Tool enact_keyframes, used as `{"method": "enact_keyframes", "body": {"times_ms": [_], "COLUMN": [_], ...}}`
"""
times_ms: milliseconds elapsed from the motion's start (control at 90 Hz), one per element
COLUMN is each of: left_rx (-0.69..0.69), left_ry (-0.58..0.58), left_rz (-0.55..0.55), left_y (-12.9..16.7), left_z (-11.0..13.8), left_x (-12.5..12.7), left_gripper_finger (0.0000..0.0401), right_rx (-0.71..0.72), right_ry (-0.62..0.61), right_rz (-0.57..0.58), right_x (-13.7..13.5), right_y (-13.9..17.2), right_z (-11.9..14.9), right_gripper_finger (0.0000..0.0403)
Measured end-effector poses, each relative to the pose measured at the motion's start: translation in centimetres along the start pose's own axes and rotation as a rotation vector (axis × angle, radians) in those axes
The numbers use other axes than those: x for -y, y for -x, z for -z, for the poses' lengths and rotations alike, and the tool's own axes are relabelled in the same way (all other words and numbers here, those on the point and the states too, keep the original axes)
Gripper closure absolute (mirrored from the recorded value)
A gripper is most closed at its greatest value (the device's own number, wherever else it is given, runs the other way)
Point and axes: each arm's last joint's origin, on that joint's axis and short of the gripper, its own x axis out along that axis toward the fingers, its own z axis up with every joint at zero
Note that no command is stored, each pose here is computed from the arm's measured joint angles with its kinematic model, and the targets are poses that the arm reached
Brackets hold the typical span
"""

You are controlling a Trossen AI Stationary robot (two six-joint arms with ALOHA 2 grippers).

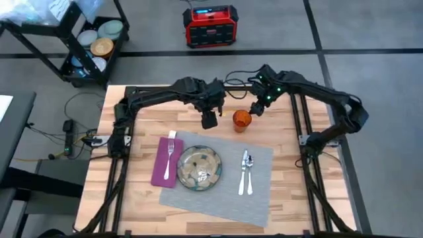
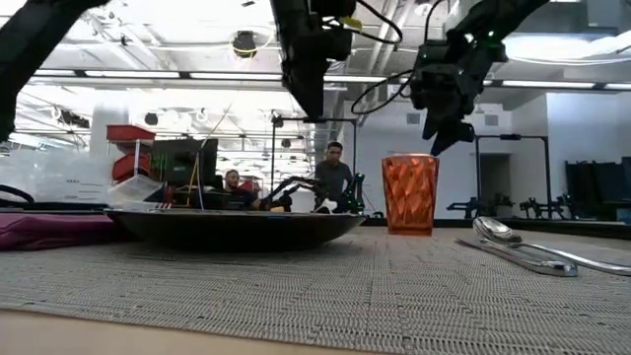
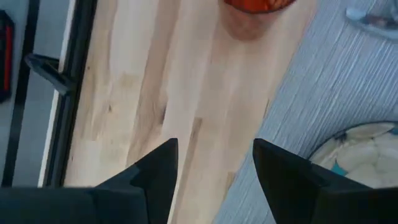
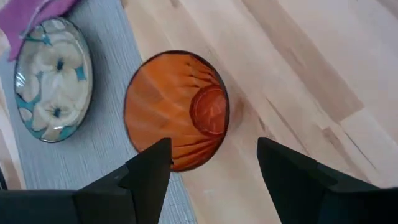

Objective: Set table place
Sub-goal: Put the orange cup to the top right of the gray table placemat

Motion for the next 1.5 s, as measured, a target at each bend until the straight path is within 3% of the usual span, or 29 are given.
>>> {"method": "enact_keyframes", "body": {"times_ms": [178,322,500,622,767,822,1178,1500], "left_rx": [0.191,0.431,0.636,0.634,0.597,0.58,0.562,0.553], "left_ry": [0.083,0.162,0.234,0.279,0.301,0.299,0.245,0.23], "left_rz": [-0.012,-0.019,-0.007,0.003,0.013,0.015,0.004,-0.002], "left_y": [2.4,4.8,6.4,6.2,5.2,4.8,4.2,4.2], "left_z": [2.5,4.7,7.6,9.3,10.2,10.4,10.4,10.4], "left_x": [-0.6,-1.0,-0.9,-0.8,-0.5,-0.4,-0.1,-0.3], "left_gripper_finger": [0.0212,0.0212,0.0212,0.0212,0.0212,0.0212,0.0212,0.0212], "right_rx": [-0.042,-0.055,-0.07,-0.098,-0.144,-0.153,-0.202,-0.203], "right_ry": [0.002,0.008,0.002,0.003,0.023,0.035,0.038,0.032], "right_rz": [-0.003,-0.008,-0.018,-0.008,0.049,0.075,0.375,0.355], "right_x": [0.4,0.5,0.1,-0.2,-0.6,-0.8,-0.8,-0.1], "right_y": [-1.5,-2.8,-4.9,-6.5,-7.9,-8.1,-6.2,-6.3], "right_z": [-0.2,-0.7,-1.2,-1.3,-1.0,-0.9,0.1,0.4], "right_gripper_finger": [0.0178,0.018,0.0202,0.0251,0.0365,0.0389,0.0401,0.0396]}}
